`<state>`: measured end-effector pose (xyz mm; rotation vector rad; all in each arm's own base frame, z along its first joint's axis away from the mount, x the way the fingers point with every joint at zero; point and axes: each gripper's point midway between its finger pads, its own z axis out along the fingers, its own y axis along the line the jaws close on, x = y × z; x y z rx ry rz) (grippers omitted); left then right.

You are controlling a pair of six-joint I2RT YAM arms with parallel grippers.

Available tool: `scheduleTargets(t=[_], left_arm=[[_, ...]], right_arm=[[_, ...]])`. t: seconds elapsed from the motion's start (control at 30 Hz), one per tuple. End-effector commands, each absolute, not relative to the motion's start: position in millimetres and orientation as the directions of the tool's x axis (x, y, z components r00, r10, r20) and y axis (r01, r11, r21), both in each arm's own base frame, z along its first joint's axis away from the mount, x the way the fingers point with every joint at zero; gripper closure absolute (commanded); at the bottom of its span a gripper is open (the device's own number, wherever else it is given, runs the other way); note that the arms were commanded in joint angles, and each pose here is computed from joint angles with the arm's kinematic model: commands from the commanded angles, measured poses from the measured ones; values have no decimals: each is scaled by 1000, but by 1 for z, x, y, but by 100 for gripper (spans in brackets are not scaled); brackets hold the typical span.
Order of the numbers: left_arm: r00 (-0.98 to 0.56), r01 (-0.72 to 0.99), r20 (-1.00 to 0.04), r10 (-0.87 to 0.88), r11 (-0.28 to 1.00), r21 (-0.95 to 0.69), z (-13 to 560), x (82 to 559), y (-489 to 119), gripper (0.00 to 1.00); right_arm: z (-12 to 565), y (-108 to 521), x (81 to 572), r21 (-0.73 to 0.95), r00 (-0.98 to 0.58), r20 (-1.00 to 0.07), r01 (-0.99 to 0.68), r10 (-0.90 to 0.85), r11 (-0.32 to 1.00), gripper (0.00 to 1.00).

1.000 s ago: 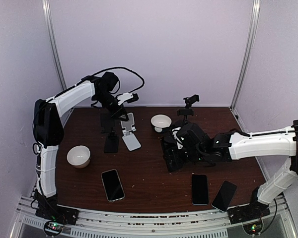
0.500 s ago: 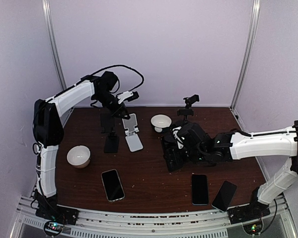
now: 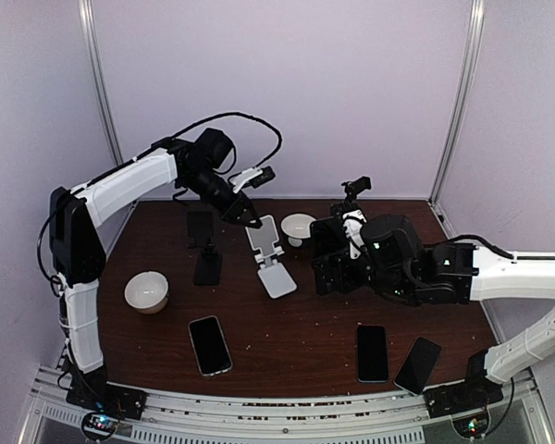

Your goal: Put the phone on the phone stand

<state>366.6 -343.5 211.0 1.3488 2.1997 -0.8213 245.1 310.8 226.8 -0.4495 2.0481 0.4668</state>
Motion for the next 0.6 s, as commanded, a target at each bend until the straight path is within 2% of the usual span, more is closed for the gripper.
scheduleTargets(t=[0.0,0.1,0.23,0.57], left_arm=[[-435,899,-671,601,339,-279,218,360,-368,100],[-422,902,-666,615,361,-238,212,365,-375,100],[-351,930,-681,643,325,-172,208,365,-388,100],[-386,919,-636,668,334,-208,164,383,-403,100]], right_arm=[[276,314,250,125,-318,-947,-480,-40,868,37],[285,317,250,122,-279,-960,-483,-20,867,37],[282,318,252,112,-237,-971,-489,-9,865,36],[279,328,261,82,-173,-985,-482,-3,873,37]])
